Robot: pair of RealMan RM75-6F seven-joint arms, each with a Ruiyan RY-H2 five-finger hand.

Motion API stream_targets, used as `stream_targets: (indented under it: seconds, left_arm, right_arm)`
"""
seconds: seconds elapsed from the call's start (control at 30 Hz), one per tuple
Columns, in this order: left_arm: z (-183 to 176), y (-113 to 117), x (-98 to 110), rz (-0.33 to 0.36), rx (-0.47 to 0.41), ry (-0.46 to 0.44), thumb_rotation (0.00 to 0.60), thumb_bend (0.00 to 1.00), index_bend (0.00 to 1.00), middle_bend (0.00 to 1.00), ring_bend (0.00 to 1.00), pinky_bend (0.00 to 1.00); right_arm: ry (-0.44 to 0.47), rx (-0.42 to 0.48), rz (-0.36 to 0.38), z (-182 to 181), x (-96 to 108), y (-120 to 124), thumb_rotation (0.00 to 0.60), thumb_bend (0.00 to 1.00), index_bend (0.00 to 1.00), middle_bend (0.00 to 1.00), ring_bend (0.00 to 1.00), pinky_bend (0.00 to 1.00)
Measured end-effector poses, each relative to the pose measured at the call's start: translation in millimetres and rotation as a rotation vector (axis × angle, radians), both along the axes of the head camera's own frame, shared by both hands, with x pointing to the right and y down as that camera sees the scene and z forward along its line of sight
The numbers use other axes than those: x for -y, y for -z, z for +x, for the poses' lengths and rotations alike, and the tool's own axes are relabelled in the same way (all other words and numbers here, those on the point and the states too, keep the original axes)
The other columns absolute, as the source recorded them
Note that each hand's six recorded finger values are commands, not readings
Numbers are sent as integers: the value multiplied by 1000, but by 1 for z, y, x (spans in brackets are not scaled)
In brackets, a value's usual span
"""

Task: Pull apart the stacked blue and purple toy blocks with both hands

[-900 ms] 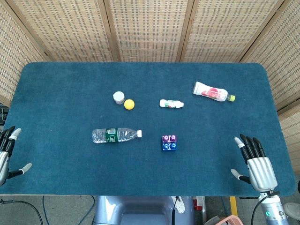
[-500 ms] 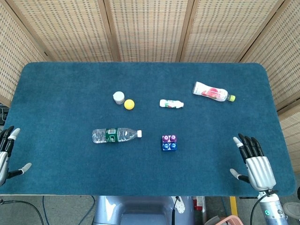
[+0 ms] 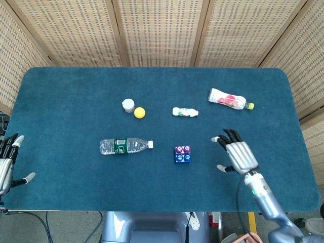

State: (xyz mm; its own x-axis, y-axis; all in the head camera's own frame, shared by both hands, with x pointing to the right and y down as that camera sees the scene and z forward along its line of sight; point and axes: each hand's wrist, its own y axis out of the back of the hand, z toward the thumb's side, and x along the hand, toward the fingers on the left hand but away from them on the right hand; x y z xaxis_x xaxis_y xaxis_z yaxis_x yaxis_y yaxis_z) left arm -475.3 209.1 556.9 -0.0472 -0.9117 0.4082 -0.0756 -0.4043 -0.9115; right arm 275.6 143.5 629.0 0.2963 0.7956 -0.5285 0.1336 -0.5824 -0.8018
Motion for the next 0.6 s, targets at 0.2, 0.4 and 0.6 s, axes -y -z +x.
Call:
stream_targets:
  seconds: [0.2,0.4,0.6]
  left_arm:
    - [-4,-3,1,-9,6,13,600,75,0,0,0,0]
    - [-3,-4,1,-10,7,10,600,75,0,0,0,0]
    - [-4,-5,2,-13,9,15,600,75,0,0,0,0]
  right_arm:
    - [-28,15,-79,-52,13,-33,600,179,363,315,0,0]
    - [-7,19,-88,-92,17,-50,600,213,395,346,0,1]
    - [-4,24,-68,-108,23,-50,600,227,409,356,0,9]
